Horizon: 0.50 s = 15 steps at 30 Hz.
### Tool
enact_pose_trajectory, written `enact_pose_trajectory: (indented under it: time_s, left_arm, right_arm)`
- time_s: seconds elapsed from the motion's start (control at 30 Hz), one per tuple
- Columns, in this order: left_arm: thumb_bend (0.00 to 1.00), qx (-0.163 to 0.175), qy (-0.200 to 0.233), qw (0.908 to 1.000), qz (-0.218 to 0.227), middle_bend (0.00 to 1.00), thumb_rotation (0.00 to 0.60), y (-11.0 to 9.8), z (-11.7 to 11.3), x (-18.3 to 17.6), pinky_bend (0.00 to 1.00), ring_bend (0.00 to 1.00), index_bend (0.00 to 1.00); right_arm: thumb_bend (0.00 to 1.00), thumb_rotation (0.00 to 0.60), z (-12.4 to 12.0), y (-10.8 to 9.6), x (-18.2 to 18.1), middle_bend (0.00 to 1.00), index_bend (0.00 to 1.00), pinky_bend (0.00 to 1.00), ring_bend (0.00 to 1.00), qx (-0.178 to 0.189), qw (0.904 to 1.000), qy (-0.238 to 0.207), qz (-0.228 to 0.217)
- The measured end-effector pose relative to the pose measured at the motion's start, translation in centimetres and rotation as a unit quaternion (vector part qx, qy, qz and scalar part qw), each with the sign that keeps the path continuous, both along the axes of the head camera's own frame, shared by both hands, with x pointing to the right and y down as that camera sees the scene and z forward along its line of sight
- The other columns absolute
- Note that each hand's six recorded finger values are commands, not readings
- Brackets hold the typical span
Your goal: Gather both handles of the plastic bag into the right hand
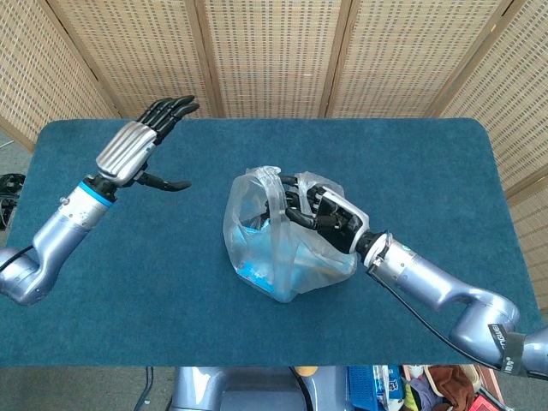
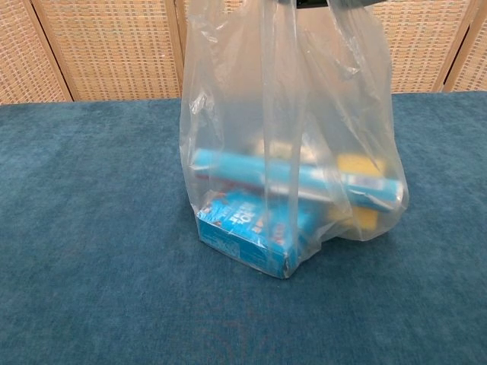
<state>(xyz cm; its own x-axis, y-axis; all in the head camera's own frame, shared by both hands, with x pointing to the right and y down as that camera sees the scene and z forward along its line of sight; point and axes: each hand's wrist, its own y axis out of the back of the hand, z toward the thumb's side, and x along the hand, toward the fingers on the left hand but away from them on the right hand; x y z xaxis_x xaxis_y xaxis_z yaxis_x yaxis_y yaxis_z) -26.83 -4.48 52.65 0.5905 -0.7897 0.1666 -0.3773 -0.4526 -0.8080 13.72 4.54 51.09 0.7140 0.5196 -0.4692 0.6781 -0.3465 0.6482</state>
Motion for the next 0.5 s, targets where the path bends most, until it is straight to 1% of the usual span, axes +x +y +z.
enact_pose_trajectory:
  time_s: [0.27,0.5]
  left_arm:
    - [0.0,0.011,-0.029,0.9991,-0.029,0.0,0.6,0.5,0.2,-4.3,0.0,0.0,0.0]
    - [0.0,0.036,-0.068,0.9945,-0.071,0.0,0.6,1.5,0.5,-9.4,0.0,0.0,0.0]
  right_arm:
    - [0.46,0.6,-0.5,0.2,-0.6,0.39,0.21,0.31,0.3,0.0,1.0,0.0,-0.002]
    - [0.46,0.6,-1.1,-0.1,-1.4,0.39,0.21,0.31,0.3,0.002,1.0,-0.006,0.0]
